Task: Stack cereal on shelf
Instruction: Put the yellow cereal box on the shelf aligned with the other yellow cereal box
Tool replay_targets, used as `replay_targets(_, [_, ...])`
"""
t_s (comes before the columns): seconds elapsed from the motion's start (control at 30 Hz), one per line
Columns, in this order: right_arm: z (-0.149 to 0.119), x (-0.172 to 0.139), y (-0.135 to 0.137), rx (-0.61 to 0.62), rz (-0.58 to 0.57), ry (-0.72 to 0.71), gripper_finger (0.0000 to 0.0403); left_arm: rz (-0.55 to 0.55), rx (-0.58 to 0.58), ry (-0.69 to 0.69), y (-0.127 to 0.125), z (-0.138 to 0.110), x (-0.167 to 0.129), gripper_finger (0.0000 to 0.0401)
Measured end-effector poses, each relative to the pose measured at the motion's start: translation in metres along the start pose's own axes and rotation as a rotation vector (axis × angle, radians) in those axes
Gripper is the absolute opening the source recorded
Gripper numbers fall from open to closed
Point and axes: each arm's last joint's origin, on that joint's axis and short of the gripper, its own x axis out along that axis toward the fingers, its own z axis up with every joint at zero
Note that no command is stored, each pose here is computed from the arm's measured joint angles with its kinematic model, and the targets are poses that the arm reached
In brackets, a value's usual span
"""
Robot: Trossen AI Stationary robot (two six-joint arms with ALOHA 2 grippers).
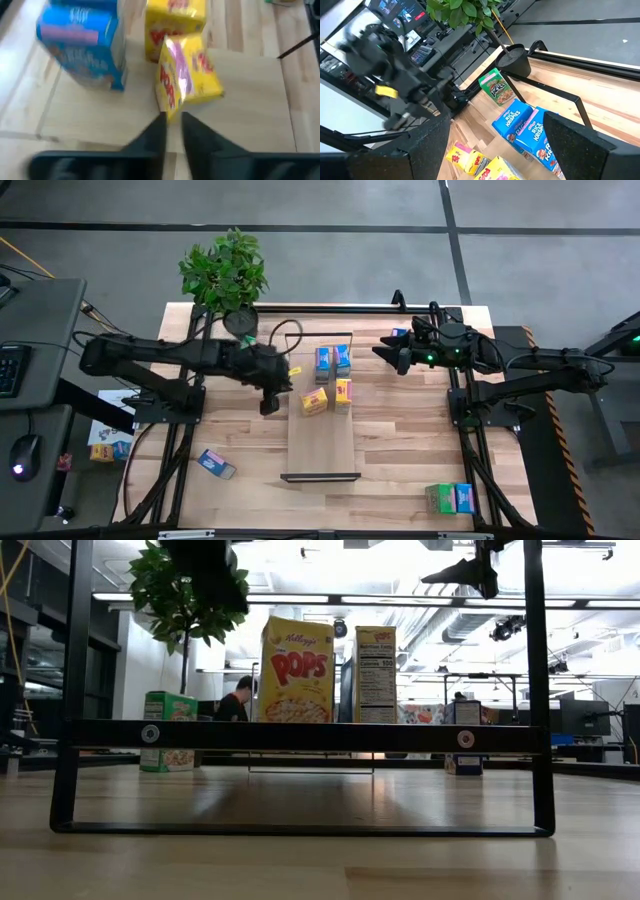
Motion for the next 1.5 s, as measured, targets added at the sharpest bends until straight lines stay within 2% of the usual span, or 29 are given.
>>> replay_targets(0.07, [0.000,0.000,0.000,0.000,0.000,0.000,0.0312,0.026,-0.060,-0.045,0.003,-0.015,0.008,0.0011])
replay_targets(0.2, [0.000,0.000,0.000,0.000,0.000,0.001,0.0312,0.031,-0.139,-0.118,0.008,-0.029,0.026,0.0005])
replay_targets(0.4, [0.000,0.000,0.000,0.009,-0.001,0.001,0.0312,0.024,-0.169,-0.186,0.006,-0.028,0.049,0.0001])
replay_targets(0.63, [0.000,0.000,0.000,0.007,-0.004,0.003,0.0312,0.037,-0.190,-0.126,0.006,-0.034,0.069,0.0000])
replay_targets(1.07, [-0.001,0.000,-0.001,0.005,-0.009,0.009,0.0312,-0.028,-0.287,-0.061,-0.018,-0.043,0.069,0.0000])
replay_targets(1.5, [-0.001,0.000,-0.001,0.005,-0.011,0.010,0.0312,-0.060,-0.456,-0.094,-0.037,-0.044,0.067,0.0000])
